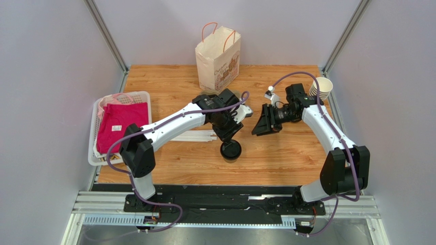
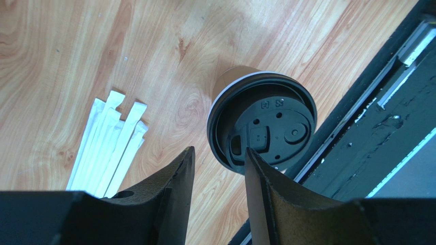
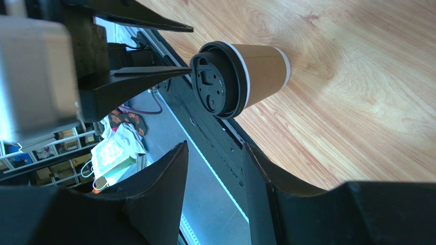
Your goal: Pack the takeout coffee
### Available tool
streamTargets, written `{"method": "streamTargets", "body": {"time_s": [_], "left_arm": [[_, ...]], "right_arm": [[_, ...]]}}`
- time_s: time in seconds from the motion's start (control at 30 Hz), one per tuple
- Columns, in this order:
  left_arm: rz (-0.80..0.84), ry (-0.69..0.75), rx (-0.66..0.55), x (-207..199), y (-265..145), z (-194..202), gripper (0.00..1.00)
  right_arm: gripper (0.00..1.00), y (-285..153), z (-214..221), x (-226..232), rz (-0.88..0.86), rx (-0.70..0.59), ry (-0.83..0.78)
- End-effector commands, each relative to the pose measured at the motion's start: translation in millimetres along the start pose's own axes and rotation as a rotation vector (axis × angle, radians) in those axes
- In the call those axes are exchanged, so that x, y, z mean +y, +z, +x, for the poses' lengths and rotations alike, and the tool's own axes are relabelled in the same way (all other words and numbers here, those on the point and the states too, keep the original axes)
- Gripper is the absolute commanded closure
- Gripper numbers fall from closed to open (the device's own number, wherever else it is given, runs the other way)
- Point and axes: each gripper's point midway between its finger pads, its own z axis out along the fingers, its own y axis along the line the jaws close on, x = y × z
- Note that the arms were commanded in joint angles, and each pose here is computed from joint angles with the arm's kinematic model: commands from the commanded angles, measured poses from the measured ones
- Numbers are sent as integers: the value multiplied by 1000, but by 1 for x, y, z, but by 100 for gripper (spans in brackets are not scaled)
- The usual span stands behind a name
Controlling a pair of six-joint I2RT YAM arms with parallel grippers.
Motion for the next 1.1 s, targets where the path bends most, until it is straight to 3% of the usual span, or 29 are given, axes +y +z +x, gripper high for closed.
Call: {"method": "streamTargets", "body": {"time_s": [0.0,0.13,0.3,0.43,0.63,1.07], "left_arm": [[6,33,-149,-13,-56,-25,49],[123,-37,-309,-14,-79,-26,53],[412,-140,-557,-44,-112,-35,76],[565,-239,-519,-59,-91,-25,90],[596,-299,-475,-54,-60,-23,98],[616,-465,-342,-35,-6,-5,100]], "right_arm": [[55,-9,-13,24,-77,-44,-72],[60,-7,-13,35,-137,-62,-63],[73,12,-9,49,-181,-48,-66],[83,34,1,53,-195,14,-64],[93,57,16,48,-192,101,-67],[99,85,28,15,-168,198,-33]]}}
